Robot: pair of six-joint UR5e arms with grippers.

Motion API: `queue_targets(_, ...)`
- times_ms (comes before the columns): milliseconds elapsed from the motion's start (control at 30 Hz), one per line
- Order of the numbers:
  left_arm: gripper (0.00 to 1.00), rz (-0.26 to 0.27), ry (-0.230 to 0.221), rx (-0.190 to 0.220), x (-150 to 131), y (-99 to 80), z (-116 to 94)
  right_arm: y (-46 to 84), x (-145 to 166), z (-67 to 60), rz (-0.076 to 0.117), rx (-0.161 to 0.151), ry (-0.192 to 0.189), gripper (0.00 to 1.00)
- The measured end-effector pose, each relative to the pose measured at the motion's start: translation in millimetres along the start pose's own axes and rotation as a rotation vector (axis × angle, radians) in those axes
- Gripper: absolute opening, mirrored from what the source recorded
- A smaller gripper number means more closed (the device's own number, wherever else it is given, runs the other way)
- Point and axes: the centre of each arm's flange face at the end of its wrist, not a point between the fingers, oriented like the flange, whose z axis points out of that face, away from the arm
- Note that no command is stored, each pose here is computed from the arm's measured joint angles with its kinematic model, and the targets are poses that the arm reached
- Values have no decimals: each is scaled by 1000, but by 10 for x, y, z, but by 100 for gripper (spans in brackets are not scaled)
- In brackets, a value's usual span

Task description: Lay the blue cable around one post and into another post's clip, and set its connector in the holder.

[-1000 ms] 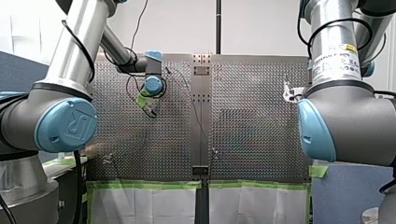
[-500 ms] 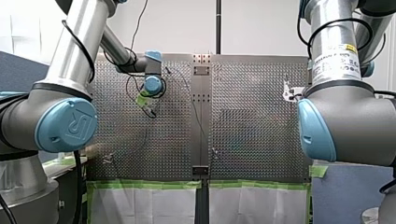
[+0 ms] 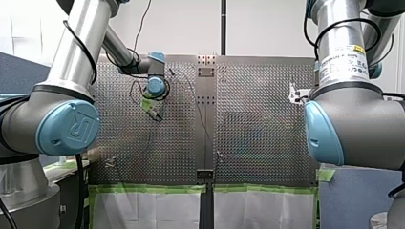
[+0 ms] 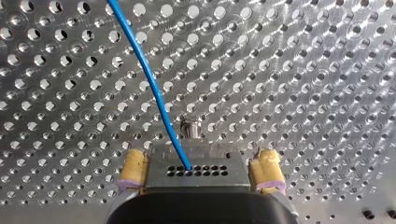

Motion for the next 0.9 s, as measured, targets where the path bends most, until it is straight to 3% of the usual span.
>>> queue_targets(233, 100, -56, 58, 2, 40, -12, -39, -1, -2, -1, -1, 0, -1, 99)
queue_targets(633, 100, -152, 93, -1, 5, -163, -205, -7, -3, -1, -2, 0, -2, 99)
queue_targets(900, 100, -148, 105, 2, -36, -198, -418, -13, -4, -1, -2, 0, -3, 99)
